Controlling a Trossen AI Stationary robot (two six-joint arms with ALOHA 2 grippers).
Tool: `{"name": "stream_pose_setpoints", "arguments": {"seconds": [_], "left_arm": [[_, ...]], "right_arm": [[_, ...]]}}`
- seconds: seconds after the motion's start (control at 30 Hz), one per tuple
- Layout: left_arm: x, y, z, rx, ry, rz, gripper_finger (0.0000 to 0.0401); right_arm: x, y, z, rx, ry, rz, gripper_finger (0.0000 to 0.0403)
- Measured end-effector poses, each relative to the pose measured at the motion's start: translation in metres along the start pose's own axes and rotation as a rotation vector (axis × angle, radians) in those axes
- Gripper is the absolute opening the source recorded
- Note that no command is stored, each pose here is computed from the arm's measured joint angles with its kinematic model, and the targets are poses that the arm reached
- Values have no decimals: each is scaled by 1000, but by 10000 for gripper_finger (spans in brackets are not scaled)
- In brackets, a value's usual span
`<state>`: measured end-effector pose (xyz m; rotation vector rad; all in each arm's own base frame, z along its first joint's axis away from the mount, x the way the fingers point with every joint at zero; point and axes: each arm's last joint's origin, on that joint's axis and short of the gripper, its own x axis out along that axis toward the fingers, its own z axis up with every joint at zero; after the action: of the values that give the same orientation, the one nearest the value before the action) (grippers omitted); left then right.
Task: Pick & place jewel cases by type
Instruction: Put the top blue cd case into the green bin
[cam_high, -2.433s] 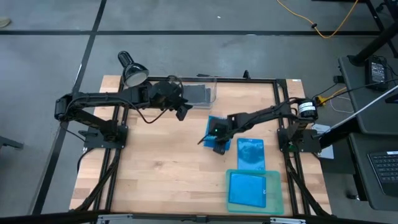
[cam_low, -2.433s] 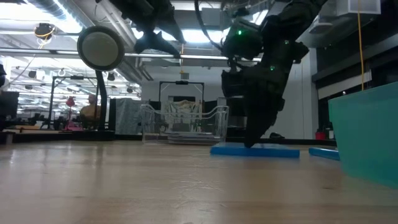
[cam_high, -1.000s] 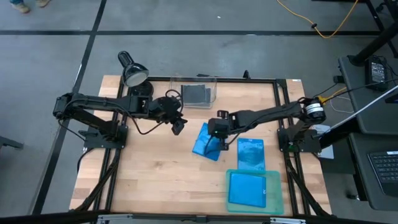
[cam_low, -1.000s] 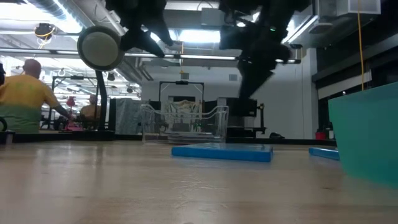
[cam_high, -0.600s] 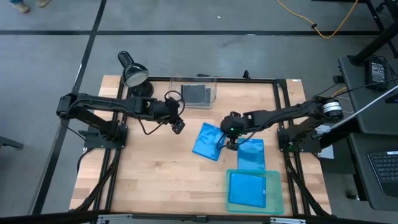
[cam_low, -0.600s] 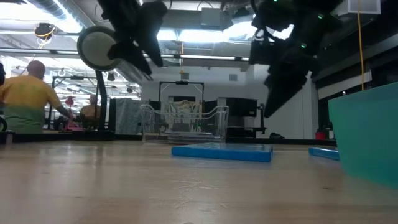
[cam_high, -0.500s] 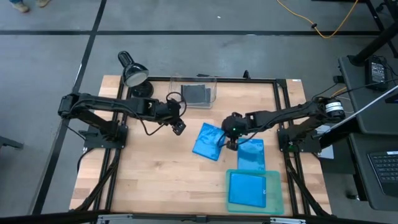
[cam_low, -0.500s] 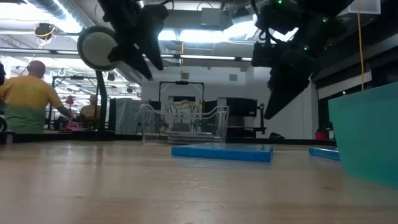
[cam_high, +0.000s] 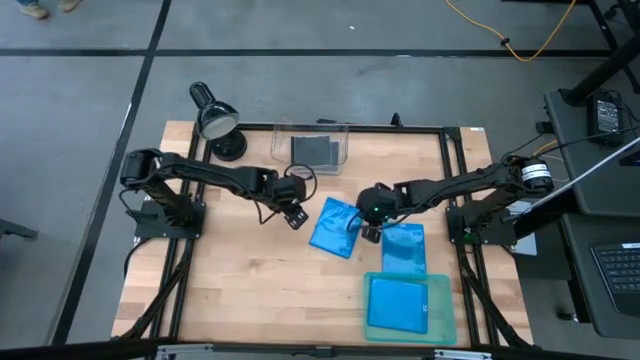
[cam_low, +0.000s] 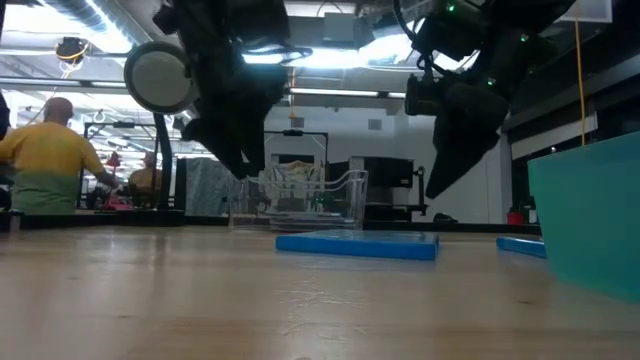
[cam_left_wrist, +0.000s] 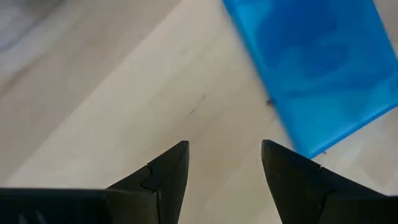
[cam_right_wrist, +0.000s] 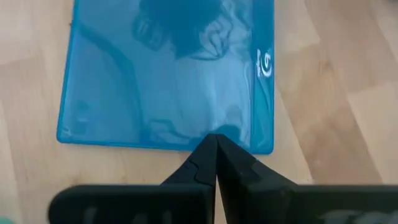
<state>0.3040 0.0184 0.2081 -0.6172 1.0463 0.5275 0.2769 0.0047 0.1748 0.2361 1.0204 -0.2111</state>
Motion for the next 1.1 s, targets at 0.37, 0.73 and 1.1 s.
{"name": "stream_pose_setpoints", "arguments": {"seconds": [0.37, 0.73, 1.1], "left_arm": [[35, -19, 6, 25, 3, -163, 193], [40, -19, 9, 22, -15, -179, 193], [74, -24, 10, -33, 13, -243, 193]], "right_arm": [[34, 12, -18, 76, 173, 19, 12], [44, 21, -25, 65, 199, 12, 12], [46, 23, -19, 48, 145, 53, 12]]}}
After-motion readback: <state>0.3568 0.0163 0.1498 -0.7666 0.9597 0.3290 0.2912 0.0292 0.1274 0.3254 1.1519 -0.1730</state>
